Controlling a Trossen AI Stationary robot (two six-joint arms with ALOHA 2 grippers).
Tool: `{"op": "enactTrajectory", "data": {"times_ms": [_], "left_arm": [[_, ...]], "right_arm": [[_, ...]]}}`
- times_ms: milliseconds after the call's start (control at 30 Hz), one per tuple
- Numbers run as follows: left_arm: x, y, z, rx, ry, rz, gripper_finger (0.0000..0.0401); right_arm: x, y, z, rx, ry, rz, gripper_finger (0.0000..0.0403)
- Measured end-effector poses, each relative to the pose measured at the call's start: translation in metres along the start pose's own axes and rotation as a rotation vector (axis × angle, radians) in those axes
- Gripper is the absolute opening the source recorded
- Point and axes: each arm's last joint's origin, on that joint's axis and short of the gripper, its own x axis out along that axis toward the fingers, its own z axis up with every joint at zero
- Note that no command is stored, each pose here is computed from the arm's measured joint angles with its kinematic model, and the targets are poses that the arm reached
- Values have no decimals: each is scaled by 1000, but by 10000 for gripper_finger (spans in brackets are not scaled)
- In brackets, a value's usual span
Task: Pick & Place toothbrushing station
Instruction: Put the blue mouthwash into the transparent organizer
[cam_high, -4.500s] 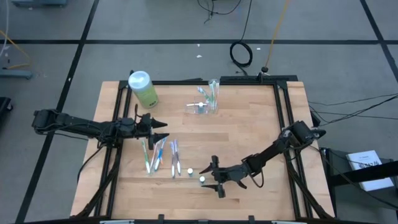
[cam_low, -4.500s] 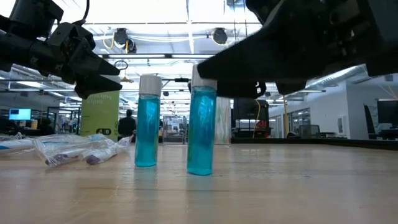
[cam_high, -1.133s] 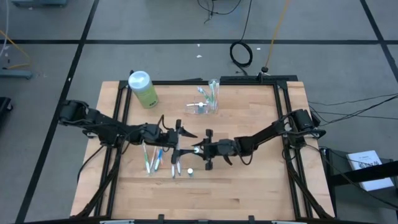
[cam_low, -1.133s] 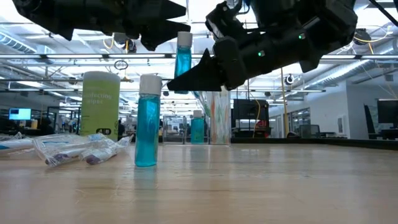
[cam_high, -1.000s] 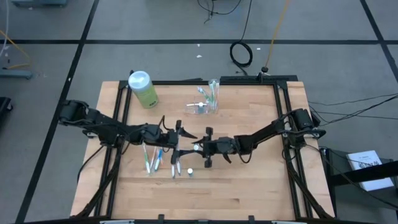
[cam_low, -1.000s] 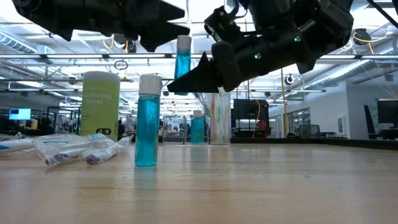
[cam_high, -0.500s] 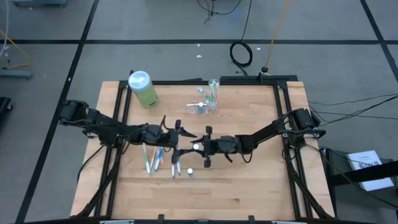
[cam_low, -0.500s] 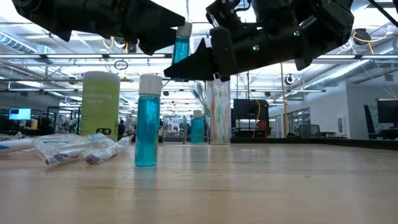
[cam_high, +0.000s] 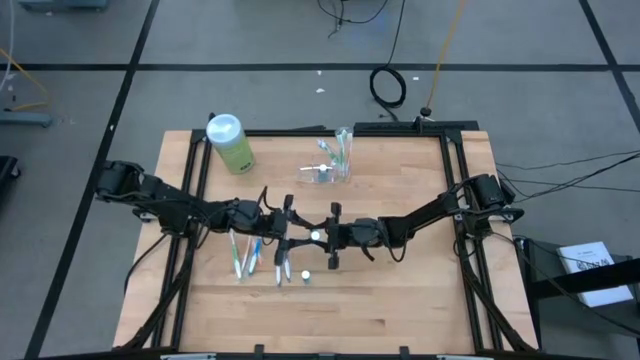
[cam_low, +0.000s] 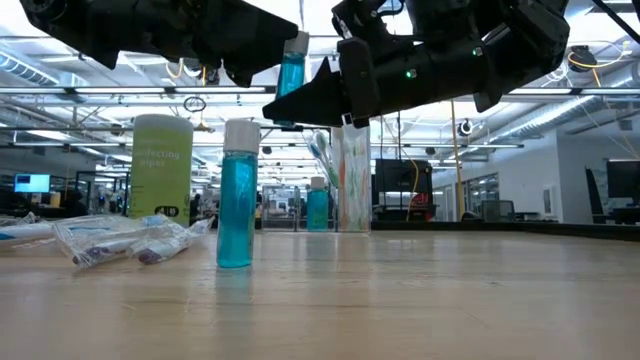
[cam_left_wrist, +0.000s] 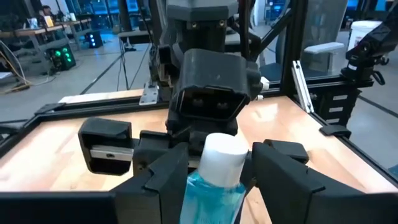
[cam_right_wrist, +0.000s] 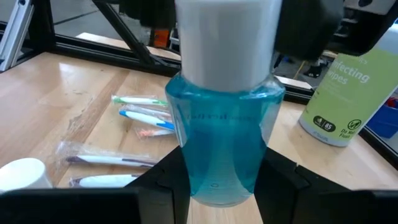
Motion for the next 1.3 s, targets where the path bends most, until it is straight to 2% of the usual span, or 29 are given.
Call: {"op": "enactTrajectory", "data": {"times_ms": [233, 867, 967, 1167, 1300], "left_arm": [[1, 0, -2, -26, 4, 7, 180], [9, 2, -4, 7, -7, 42, 178], [9, 2, -4, 8, -7, 55, 161], [9, 3, -2, 33, -22, 67, 83], [8, 3, 1, 29, -41, 72, 83]], "right_arm": [[0, 0, 0, 0, 0, 0, 126], [0, 0, 0, 1, -1, 0, 139], [0, 0, 0, 2, 0, -3, 139], [0, 0, 0, 25, -4, -3, 153], [0, 0, 1, 44, -5, -5, 169]]}}
